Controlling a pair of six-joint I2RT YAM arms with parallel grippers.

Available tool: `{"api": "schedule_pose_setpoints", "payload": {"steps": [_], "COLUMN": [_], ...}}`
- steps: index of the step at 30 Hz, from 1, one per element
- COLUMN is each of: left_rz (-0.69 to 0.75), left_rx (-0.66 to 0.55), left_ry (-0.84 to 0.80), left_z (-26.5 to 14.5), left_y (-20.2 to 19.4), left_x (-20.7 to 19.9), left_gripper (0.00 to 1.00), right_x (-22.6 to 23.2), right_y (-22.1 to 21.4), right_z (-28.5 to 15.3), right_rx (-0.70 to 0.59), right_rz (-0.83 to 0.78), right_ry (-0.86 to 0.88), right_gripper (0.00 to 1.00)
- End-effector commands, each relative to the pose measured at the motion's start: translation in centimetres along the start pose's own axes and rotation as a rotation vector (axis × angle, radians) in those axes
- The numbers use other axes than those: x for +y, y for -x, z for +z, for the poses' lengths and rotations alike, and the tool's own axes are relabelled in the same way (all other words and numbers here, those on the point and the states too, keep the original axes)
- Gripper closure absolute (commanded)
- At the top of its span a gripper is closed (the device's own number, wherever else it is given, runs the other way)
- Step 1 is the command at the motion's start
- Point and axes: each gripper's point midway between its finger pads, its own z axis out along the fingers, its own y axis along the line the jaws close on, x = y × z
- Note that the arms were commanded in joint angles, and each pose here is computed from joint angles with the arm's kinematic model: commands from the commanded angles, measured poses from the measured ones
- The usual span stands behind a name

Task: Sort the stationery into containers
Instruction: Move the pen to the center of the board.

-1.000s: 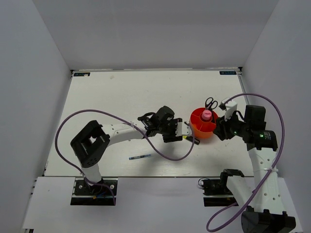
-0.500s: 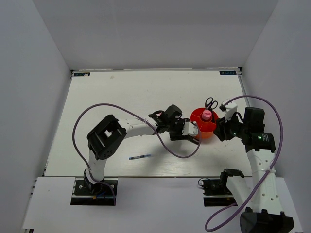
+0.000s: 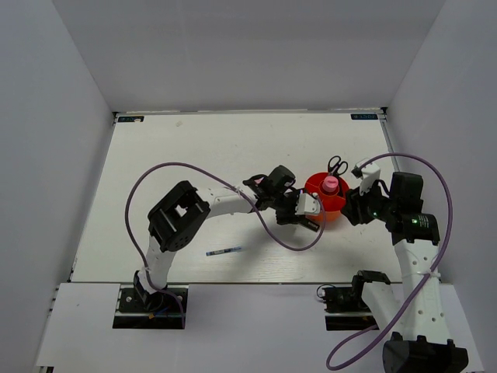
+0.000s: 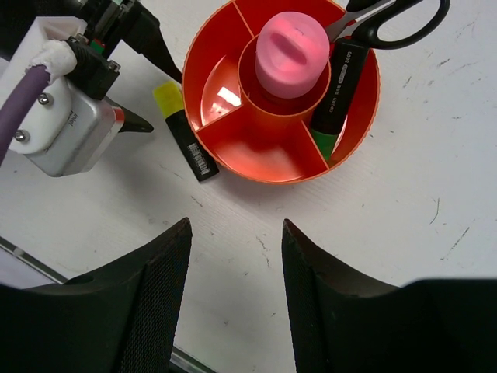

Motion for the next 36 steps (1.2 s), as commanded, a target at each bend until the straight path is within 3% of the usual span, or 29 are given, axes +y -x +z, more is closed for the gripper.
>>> {"api": "schedule_pose_setpoints", "payload": {"steps": [1, 10, 26, 36], "left_rz": [0.006, -0.008, -0.074, -0.124], "left_rx": [-0.056, -0.061, -0.03, 0.016], "left_ry": [-0.022, -0.027, -0.052, -0.05], "left_z": [-0.2, 0.6, 1.4, -0.3], "left_y": [1.6, 1.3, -0.7, -2.9], "left_x": [0.6, 1.3, -0.1, -3.5], "left_gripper": [0.33, 0.33, 0.54, 0.63], "right_x": [-0.2, -0.3, -0.4, -0.2], "right_y": [0.3, -0.1, 0.2, 0.6], "right_z": [0.3, 0.7, 0.5, 0.2], "right_rx": [-0.023, -0.012, -0.018, -0.038], "right_rz": [0.009, 0.016, 0.022, 0.015], "right_ry": [-0.001, -0.001, -0.004, -0.001], "right_gripper": [0.46, 0.46, 0.46, 0.46]}}
